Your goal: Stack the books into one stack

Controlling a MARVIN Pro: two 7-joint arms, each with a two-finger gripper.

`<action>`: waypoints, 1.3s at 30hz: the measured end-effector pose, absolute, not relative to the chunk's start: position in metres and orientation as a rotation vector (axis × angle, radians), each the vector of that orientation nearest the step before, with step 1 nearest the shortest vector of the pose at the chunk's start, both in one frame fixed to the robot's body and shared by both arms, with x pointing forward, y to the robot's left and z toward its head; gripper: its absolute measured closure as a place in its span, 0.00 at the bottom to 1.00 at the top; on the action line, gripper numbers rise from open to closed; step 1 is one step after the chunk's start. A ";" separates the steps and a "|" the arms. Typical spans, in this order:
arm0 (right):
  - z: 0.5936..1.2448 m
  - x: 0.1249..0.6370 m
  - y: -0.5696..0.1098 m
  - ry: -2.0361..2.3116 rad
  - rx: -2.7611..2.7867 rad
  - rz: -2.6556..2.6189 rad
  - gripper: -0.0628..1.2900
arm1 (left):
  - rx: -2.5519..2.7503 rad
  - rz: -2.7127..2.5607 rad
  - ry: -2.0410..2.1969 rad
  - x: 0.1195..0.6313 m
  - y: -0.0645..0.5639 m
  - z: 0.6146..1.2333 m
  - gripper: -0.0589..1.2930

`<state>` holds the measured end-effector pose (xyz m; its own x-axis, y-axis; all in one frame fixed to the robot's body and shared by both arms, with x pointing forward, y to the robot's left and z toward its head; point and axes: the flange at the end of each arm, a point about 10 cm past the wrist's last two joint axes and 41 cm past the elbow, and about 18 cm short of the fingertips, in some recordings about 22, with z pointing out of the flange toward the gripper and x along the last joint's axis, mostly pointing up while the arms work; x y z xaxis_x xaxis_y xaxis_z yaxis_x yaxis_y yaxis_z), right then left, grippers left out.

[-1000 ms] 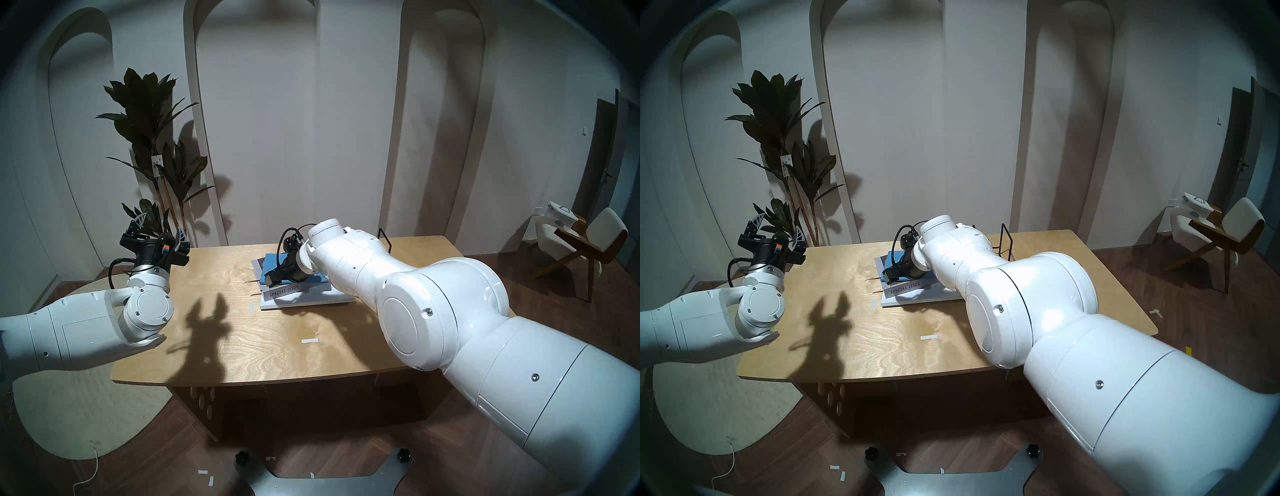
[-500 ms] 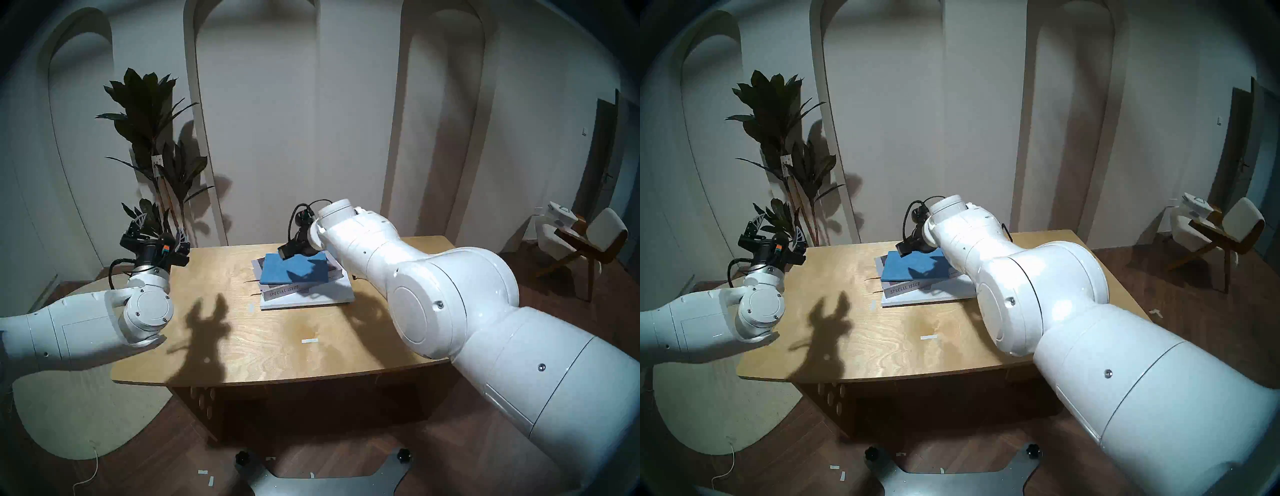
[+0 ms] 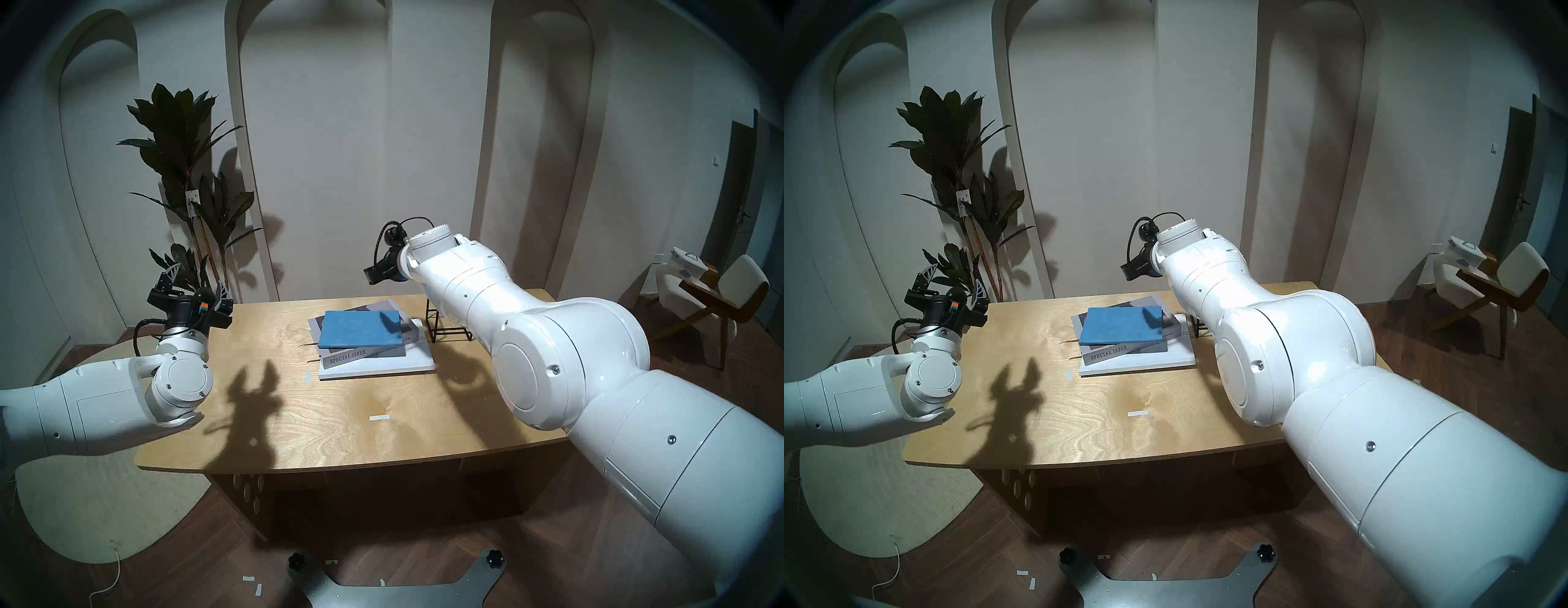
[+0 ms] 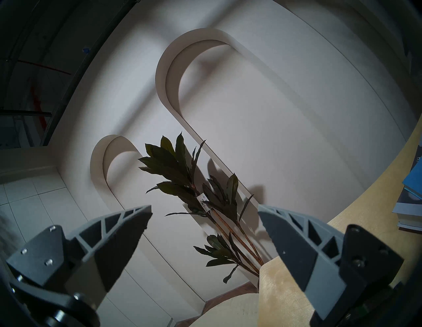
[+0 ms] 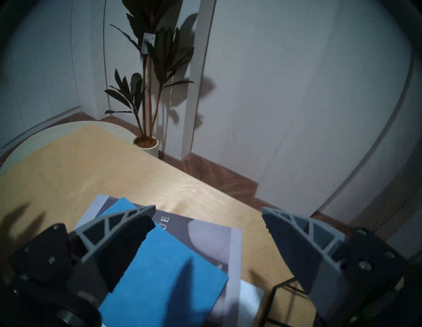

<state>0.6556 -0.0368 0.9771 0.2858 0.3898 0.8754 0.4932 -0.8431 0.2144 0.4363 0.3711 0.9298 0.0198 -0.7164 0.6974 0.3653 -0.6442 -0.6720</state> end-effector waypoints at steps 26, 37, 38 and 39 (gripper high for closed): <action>1.027 0.680 -0.116 -0.649 -2.424 -2.022 0.05 | -1.522 -1.722 0.389 0.433 0.371 0.922 0.05; 1.014 0.680 -0.136 -0.560 -2.445 -2.040 0.05 | -1.528 -1.717 0.396 0.432 0.371 0.919 0.05; 1.014 0.680 -0.137 -0.557 -2.444 -2.039 0.05 | -1.528 -1.716 0.396 0.432 0.371 0.919 0.05; 1.013 0.680 -0.136 -0.551 -2.441 -2.038 0.05 | -1.529 -1.716 0.397 0.432 0.371 0.919 0.05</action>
<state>0.6799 -0.1363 1.0127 0.1456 0.3115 0.9390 0.2040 -0.9382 0.2796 0.4316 0.3708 0.9189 0.0366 -0.7212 0.6918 0.3440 -0.6409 -0.6863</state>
